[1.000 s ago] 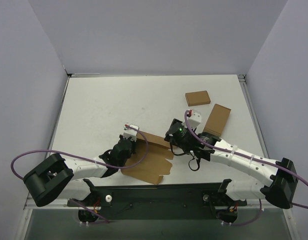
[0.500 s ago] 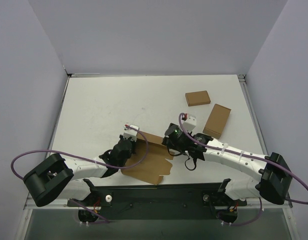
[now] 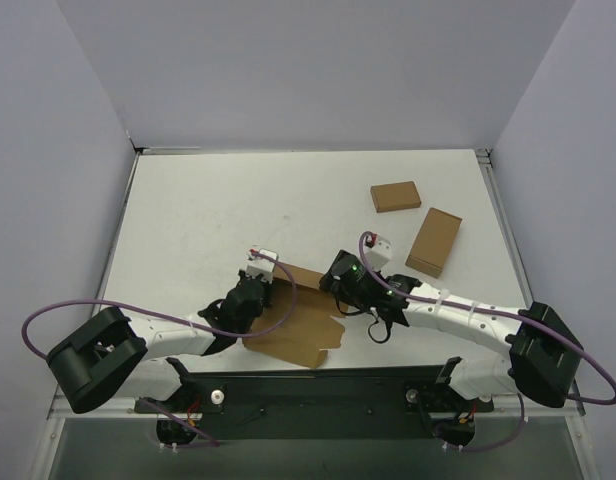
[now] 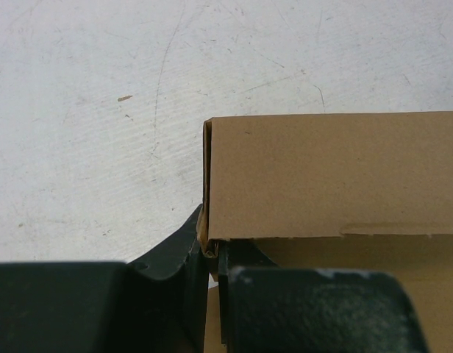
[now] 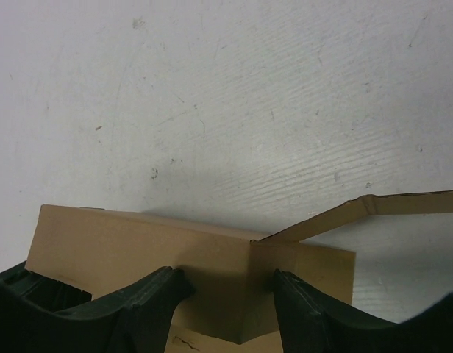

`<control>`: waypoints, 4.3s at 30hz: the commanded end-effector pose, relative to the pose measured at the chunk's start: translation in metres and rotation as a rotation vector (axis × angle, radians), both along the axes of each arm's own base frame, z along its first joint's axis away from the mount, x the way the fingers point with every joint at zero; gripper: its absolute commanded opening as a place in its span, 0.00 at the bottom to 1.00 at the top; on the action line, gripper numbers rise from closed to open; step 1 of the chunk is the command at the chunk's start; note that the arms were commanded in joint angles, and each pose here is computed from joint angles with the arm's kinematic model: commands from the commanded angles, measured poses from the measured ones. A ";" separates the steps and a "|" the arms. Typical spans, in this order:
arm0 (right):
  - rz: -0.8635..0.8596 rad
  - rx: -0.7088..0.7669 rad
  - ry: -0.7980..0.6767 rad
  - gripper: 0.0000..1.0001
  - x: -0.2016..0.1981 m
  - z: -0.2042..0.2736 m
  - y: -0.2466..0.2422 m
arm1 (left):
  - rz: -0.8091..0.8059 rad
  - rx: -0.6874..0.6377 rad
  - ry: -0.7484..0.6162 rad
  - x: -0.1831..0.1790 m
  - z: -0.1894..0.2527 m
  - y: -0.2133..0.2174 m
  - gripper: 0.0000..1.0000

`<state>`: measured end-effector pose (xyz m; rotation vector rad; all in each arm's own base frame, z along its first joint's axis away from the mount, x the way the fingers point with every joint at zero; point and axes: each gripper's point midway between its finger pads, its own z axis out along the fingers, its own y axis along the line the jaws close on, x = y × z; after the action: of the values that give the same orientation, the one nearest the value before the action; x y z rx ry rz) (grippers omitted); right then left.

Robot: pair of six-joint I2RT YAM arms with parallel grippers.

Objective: Fold the paper box

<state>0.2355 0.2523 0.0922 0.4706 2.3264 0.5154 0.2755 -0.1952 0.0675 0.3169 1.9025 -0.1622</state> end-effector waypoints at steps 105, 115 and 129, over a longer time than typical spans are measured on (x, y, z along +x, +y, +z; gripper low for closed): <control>-0.087 -0.033 -0.081 0.33 -0.002 -0.029 -0.004 | 0.004 -0.130 0.155 0.021 -0.006 -0.006 0.00; -0.033 -0.024 -0.017 0.31 -0.006 -0.052 0.017 | -0.014 -0.140 0.157 0.021 -0.006 -0.011 0.00; -0.047 -0.156 0.003 0.38 -0.014 -0.056 -0.003 | -0.006 -0.106 0.168 0.022 -0.011 -0.011 0.00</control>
<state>0.2219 0.2589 0.0218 0.4416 2.3604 0.3566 0.2986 -0.1967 0.0561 0.2207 2.0377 -0.2758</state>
